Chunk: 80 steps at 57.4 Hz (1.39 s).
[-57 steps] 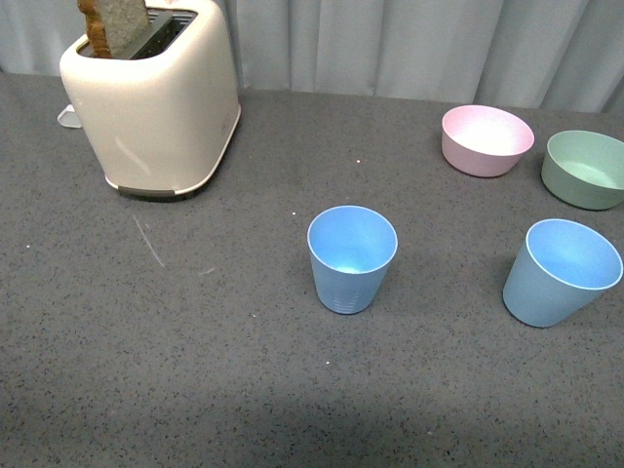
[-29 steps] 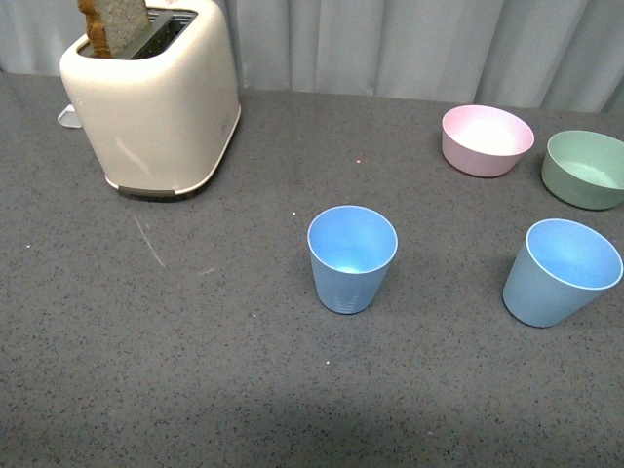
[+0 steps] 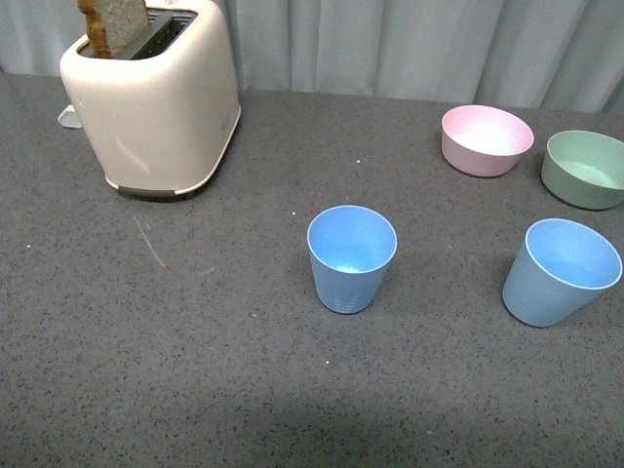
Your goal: Stack blue cups with both arms
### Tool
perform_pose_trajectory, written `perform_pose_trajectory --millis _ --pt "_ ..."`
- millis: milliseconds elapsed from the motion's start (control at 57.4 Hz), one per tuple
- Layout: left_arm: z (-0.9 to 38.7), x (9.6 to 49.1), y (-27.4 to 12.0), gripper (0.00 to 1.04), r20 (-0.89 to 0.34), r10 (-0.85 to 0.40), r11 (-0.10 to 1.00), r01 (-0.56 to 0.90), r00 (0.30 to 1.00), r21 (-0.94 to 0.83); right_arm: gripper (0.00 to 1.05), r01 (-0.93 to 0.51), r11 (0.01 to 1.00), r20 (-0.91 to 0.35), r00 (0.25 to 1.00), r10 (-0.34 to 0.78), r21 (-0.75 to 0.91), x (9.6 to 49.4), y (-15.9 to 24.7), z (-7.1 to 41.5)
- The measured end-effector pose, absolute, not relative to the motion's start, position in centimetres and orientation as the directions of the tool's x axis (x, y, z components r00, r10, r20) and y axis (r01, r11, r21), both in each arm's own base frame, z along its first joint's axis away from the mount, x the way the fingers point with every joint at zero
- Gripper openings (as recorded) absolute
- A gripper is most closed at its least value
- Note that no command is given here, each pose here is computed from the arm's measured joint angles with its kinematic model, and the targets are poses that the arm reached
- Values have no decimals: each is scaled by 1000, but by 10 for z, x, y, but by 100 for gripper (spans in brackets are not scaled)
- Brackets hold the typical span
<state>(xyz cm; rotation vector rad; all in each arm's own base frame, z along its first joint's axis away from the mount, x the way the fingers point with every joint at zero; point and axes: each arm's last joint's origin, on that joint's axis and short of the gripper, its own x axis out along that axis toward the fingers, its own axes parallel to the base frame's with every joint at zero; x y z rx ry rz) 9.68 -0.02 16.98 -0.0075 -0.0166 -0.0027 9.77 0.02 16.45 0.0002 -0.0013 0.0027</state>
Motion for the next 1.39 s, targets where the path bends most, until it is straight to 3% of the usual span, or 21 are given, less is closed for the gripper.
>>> perform_pose_trajectory --millis 104,209,279,366,505,697,1010,1149,1393 --pt "170 97 0 45 17 -3 1000 3 1000 -7 95 -7 1000 -4 1000 7 -4 98 0 164" --pt "170 97 0 70 17 -3 1000 3 1000 -7 95 -69 986 -183 982 40 -152 107 -1 164" --pt "170 97 0 87 17 -3 1000 3 1000 -7 95 -68 985 -237 971 29 -157 122 -2 168" --pt "170 97 0 99 17 -3 1000 3 1000 -7 95 -67 989 -299 954 26 -129 142 -3 172" --pt "170 97 0 98 17 -3 1000 3 1000 -5 95 -59 994 -424 906 14 -93 183 -1 168" --pt "170 97 0 98 17 -3 1000 3 1000 -5 95 -32 997 -675 737 -20 -64 241 4 139" --pt "170 97 0 98 17 -3 1000 3 1000 -5 95 58 998 -834 552 -22 12 301 11 102" --pt "170 97 0 98 17 -2 1000 2 1000 -5 77 100 995 -870 492 -29 23 310 12 89" --pt "170 97 0 98 17 -3 1000 3 1000 -5 43 133 990 -880 475 -26 43 316 15 85"
